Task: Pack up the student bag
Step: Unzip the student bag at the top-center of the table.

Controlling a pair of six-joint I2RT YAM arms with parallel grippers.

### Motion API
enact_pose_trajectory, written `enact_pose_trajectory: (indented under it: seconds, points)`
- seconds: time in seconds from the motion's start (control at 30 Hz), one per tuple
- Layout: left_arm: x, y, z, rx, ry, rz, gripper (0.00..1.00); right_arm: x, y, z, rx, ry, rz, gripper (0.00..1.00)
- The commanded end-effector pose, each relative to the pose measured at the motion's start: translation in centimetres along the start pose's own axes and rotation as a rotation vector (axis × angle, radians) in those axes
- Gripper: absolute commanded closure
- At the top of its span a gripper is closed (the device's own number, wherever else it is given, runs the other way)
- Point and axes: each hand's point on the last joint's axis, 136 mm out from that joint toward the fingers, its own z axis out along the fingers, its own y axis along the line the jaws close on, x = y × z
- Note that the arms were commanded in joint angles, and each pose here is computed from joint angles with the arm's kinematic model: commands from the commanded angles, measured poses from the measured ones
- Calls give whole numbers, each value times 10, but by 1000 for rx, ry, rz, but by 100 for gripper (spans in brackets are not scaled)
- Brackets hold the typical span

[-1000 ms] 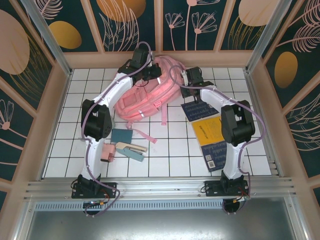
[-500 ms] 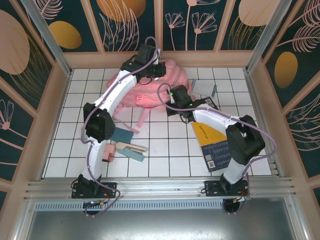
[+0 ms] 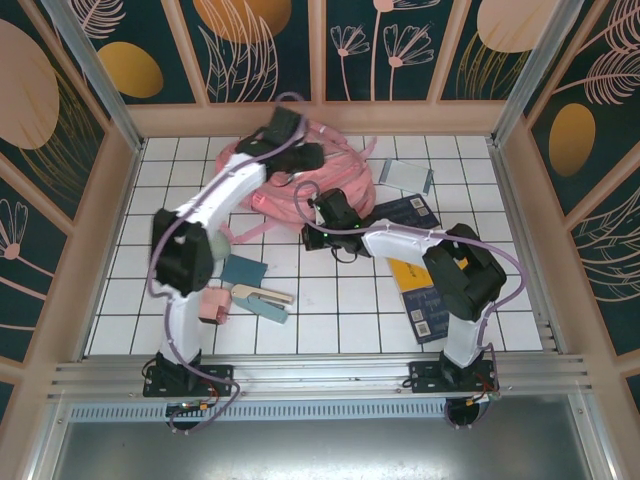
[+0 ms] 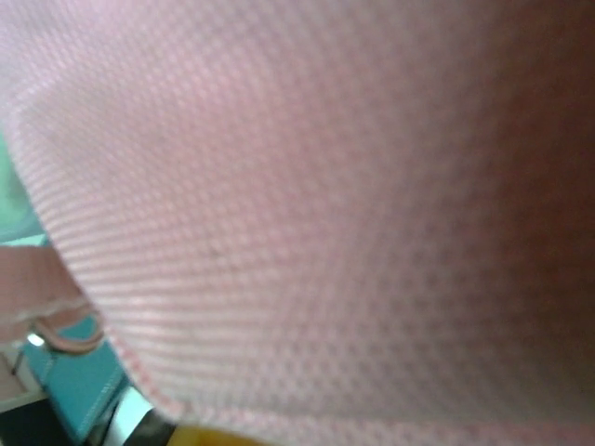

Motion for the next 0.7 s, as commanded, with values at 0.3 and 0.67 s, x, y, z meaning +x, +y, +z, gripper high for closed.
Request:
enact_pose_trajectory:
  seconds: [0.3, 0.67]
  points:
    - [30, 72, -108, 265, -150, -566, 45, -40, 55, -6, -392, -77, 126, 100]
    - [76, 78, -86, 423, -70, -760, 44, -45, 77, -11, -507, -75, 165, 100]
